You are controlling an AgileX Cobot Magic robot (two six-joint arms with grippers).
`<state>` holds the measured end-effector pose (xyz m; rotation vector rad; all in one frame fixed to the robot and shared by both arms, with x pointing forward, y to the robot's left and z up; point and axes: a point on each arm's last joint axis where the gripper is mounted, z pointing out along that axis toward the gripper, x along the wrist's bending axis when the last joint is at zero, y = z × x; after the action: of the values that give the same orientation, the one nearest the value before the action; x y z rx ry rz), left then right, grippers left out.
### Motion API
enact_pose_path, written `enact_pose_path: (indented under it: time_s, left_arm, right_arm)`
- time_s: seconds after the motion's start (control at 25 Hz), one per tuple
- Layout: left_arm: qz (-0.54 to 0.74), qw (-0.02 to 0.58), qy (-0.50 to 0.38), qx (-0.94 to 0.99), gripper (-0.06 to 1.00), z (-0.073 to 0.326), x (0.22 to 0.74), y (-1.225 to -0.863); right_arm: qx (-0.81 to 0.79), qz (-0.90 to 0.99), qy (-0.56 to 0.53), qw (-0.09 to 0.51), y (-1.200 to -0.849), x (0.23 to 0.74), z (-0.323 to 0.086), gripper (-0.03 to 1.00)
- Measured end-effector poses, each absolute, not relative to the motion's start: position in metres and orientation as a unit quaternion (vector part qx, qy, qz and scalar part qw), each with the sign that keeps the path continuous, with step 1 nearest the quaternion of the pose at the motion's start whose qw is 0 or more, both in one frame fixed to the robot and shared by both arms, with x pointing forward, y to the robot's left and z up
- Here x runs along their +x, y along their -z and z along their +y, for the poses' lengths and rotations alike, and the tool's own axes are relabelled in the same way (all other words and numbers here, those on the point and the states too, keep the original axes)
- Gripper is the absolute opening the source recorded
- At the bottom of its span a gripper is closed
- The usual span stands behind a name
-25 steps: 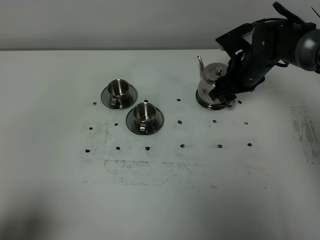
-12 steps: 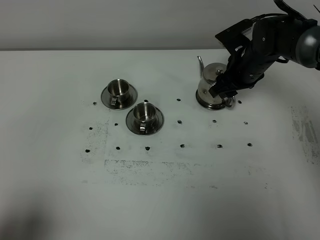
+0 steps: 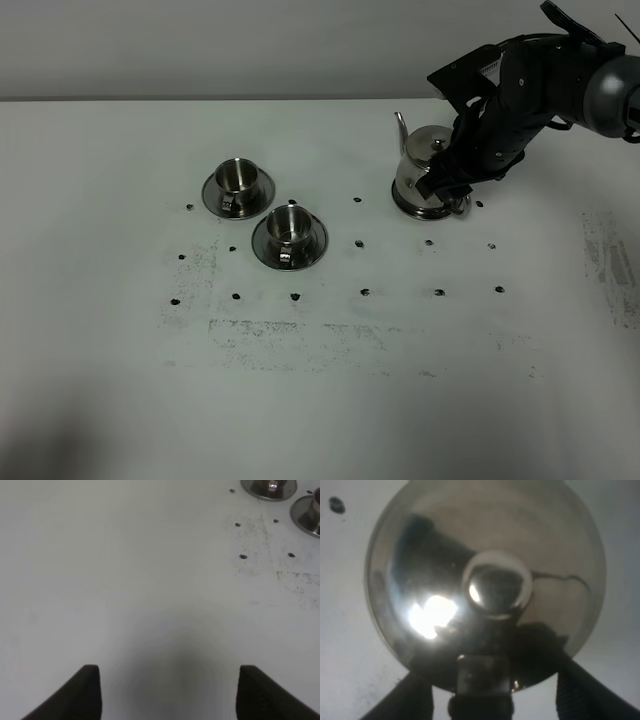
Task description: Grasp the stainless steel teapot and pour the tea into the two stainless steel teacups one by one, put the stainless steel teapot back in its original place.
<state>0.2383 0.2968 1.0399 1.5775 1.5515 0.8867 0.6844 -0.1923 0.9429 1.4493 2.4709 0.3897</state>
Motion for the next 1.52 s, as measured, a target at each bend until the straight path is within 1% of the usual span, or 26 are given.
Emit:
enact_pose_path:
  time_s: [0.16,0.28,0.36,0.52,1.12,1.28,1.52]
  left_arm:
    - [0.605,0.370,-0.346,0.615,0.56,0.297,0.238,-1.040]
    - [0.605,0.370,-0.346,0.615,0.56,0.297,0.238,-1.040]
    - [0.605,0.370,-0.346,0.615,0.56,0.297,0.238,-1.040]
    - [0.605,0.370,-0.346,0.615,0.56,0.297,0.238,-1.040]
    - [0.605,0.370,-0.346,0.615,0.56,0.297,0.238,-1.040]
    - [0.605,0.370,-0.346,0.615,0.56,0.297,0.238,-1.040]
    - [0.605,0.370,-0.346,0.615,0.56,0.297,0.238,-1.040]
  right_arm:
    - [0.498,0.848,-0.135,0.126,-0.944,0.685,-0.193,0.51]
    - [0.498,0.848,-0.134,0.126,-0.944,0.685,-0.193,0.46]
    - [0.498,0.848,-0.133,0.124,-0.944,0.685,-0.193,0.40]
    - [0.498,0.848,-0.131,0.122,-0.944,0.684,-0.193,0.20]
    - [0.488,0.854,-0.131,0.125,-0.946,0.684,-0.193,0.20]
    - [0.486,0.853,-0.136,0.130,-0.958,0.681,-0.193,0.20]
    - [0.481,0.848,-0.160,0.155,-0.989,0.676,-0.194,0.20]
